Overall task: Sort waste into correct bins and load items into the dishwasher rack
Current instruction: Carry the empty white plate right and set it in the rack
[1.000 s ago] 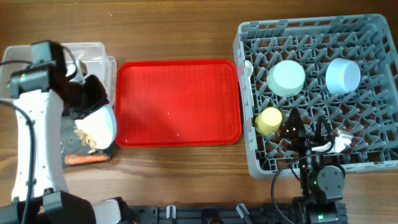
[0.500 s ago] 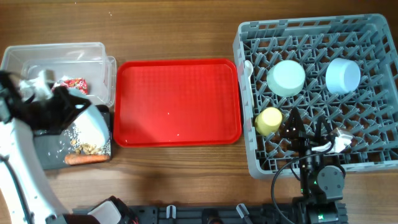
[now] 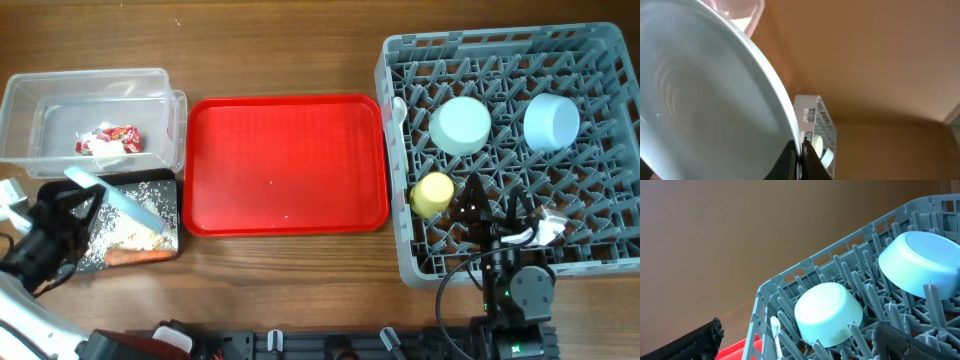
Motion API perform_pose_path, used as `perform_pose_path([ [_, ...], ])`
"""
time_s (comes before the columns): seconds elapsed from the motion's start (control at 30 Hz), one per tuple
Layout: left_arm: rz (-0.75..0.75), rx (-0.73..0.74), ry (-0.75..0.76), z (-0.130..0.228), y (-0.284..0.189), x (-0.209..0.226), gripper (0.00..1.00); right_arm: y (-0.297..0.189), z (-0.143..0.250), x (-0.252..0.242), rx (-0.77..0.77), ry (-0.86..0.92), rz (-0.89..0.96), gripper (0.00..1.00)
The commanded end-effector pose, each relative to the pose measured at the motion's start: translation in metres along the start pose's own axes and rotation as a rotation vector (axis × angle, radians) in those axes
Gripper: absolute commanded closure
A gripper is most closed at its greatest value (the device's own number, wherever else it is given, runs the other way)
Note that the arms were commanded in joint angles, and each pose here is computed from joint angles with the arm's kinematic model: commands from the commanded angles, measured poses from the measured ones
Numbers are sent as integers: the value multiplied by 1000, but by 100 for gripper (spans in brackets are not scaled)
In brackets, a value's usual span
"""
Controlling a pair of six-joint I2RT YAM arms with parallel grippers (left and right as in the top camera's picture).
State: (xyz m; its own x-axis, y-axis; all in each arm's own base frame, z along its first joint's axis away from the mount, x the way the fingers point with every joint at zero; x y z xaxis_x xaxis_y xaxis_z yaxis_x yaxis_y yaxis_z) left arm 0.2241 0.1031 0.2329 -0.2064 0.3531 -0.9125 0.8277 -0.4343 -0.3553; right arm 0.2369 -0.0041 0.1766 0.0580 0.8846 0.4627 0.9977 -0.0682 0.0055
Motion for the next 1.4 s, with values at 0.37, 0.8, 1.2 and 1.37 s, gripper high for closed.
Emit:
perform_pose_path([
  [0.37, 233, 226, 206, 50, 42, -66, 96, 0, -2, 1, -9, 9, -8, 0],
  [0.8, 563, 422, 395, 213, 233, -253, 96, 0, -2, 1, -9, 9, -9, 0],
  [1.2, 458, 534, 16, 289, 334, -194, 89, 0, -2, 1, -9, 9, -8, 0],
  [1.37, 466, 504, 20, 276, 332, -198, 27, 0, -2, 1, -9, 9, -9, 0],
])
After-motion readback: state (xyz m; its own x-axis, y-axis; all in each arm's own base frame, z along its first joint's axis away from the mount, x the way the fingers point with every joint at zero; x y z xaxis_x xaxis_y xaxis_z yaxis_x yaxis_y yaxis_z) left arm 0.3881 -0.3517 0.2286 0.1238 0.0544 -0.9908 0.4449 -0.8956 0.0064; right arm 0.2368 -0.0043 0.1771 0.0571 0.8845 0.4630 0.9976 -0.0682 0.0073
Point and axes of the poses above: each gripper's point midway between its finger pads, its own y axis out along the fingers, its own x axis along the line the jaws close on, z = x × y, the point moved 1 cm from there along -y, back along the fingers, and after that the axes turned 1 degree about -y, right-handed, at the moved point
